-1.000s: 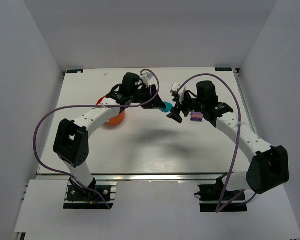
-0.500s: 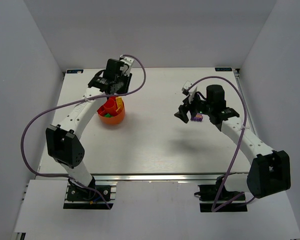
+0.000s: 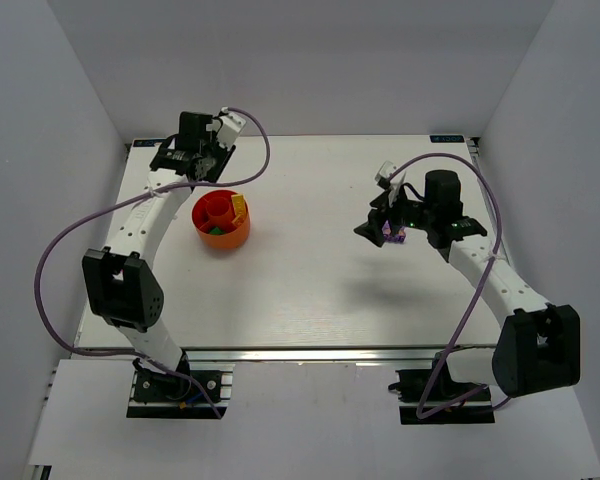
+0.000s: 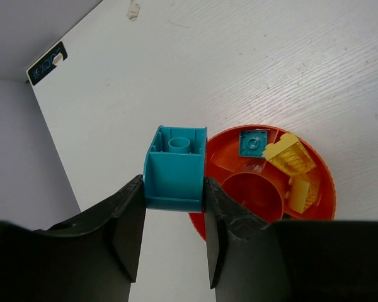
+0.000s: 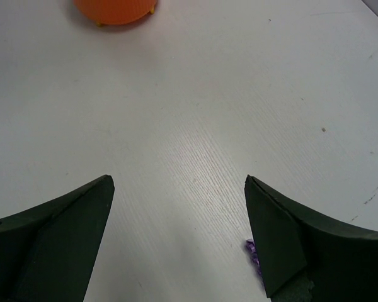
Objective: Sort the legos into containers by color
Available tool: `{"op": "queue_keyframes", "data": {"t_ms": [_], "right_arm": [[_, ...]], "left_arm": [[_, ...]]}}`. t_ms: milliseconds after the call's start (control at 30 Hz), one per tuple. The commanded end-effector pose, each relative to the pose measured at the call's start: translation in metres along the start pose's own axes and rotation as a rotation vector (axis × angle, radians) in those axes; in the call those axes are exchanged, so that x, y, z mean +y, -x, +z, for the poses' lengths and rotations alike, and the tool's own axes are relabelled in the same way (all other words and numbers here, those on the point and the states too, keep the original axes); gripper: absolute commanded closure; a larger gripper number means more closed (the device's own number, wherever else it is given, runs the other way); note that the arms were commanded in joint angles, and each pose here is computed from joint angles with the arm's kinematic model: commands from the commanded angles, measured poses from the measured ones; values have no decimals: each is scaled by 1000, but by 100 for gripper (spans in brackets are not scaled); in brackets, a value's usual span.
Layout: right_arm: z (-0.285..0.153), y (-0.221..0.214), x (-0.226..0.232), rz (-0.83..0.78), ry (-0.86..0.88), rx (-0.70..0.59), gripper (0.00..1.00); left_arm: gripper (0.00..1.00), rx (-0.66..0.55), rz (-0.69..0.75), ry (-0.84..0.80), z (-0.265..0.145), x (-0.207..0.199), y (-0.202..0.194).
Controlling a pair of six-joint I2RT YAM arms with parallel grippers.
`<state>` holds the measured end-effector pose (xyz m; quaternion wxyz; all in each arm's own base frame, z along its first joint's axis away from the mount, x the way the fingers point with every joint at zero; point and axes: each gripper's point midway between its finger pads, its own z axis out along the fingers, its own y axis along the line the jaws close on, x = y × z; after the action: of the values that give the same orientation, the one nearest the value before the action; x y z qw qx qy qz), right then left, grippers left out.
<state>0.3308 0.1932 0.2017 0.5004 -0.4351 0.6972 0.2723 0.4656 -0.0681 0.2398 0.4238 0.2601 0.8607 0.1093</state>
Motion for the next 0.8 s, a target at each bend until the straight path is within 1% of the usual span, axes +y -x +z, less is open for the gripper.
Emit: {"op": "queue_keyframes", "data": {"t_ms": [0,67,100,167,200,367,433,500,633,767], "right_arm": [[-6,11,1,2,24,-49,11],[-6,10,3,10,38,-49,11],[-7,8,0,19,34,-49,11],[-8,8,0,28,43,-49,11],[-8,6,-1,36,43,-48,11],[-10,1,-4,72,56,-48,11],[-11,-1,-6,80,55,-49,11],[-13,-3,-10,89,48,-47,11],[-14,-6,-12,101,49,-49,11],[-16,-7,-14,117,50,-52,11]], "left_arm": [[100,-31,99,-92,8,-4,1],[100,-29,112,-117,13,-3,3],[100,7,116,-134,20,-3,-7],[100,-15,147,-184,23,-6,-4],[100,-8,179,-196,26,-8,-7],[100,-15,232,-231,34,-9,-8],[100,-16,234,-245,38,-8,-9],[100,-27,237,-284,39,-15,-8],[100,-8,249,-361,48,-28,-22],[100,5,260,-387,52,-34,-28]]}}
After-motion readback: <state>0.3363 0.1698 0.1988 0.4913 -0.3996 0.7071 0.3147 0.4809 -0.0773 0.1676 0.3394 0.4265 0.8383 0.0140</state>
